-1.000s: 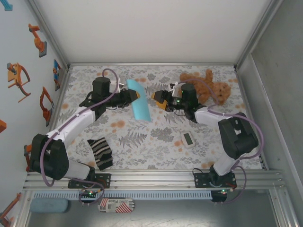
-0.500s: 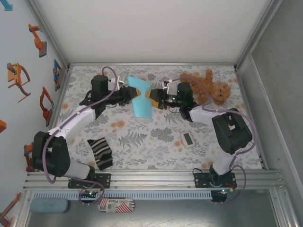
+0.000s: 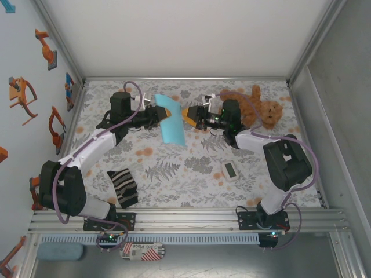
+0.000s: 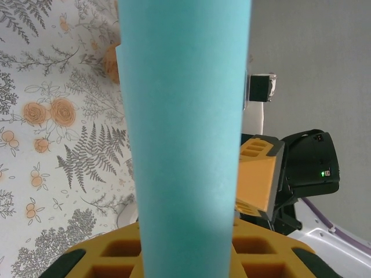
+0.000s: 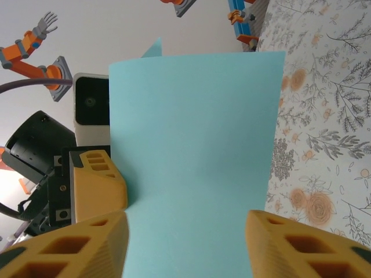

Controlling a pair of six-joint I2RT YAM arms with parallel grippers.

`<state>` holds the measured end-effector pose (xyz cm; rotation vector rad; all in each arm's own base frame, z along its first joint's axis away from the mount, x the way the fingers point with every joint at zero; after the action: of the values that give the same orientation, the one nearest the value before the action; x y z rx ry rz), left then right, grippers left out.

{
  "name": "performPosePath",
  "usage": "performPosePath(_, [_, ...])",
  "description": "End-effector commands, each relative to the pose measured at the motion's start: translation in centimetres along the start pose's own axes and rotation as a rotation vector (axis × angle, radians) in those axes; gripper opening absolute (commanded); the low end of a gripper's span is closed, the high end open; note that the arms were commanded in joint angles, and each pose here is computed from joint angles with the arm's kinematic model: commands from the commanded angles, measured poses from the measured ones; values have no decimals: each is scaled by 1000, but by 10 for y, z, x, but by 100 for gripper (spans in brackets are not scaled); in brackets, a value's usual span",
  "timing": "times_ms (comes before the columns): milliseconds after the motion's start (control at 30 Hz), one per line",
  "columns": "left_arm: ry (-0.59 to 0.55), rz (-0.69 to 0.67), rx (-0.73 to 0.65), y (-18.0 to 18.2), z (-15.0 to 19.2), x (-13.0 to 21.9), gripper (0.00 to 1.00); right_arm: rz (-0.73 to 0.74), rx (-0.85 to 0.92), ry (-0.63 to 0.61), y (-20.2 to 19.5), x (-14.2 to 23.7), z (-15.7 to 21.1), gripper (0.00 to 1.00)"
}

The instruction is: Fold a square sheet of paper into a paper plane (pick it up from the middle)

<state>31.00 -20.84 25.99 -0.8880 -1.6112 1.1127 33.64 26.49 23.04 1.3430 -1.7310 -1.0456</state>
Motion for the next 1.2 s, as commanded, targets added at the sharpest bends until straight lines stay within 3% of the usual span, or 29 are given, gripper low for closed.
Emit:
performPosePath(0, [18,29,-14,-7,-1,2,24,-13,27,-10,0,1,1,64])
performPosePath(133, [22,57,-18,-12,-1,2,24,8,-16,5,-13,-4,8,72])
performPosePath(467, [35,59,3,-5,-3,-4,23,-48,26,29,12,-10,7,69])
performPosePath(1000, [60,-22,32,22,-2,-6,23,4,32,-19,10,6,6,39])
performPosePath(1167, [62,-24,39,25,-2,-8,23,57,43,-8,7,9,8,23])
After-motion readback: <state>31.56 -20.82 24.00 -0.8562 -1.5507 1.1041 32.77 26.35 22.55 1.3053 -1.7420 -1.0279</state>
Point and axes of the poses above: each hand's point on the last joint's axis, 136 mm out from that joint toward the fingers, its own x axis back along the fingers, its own y axis along the line the jaws close on, z = x × y, the point moved 6 cm from there along x, back along the fingers, and after that the axes turned 9 degrees about x, right-handed, at the moved point
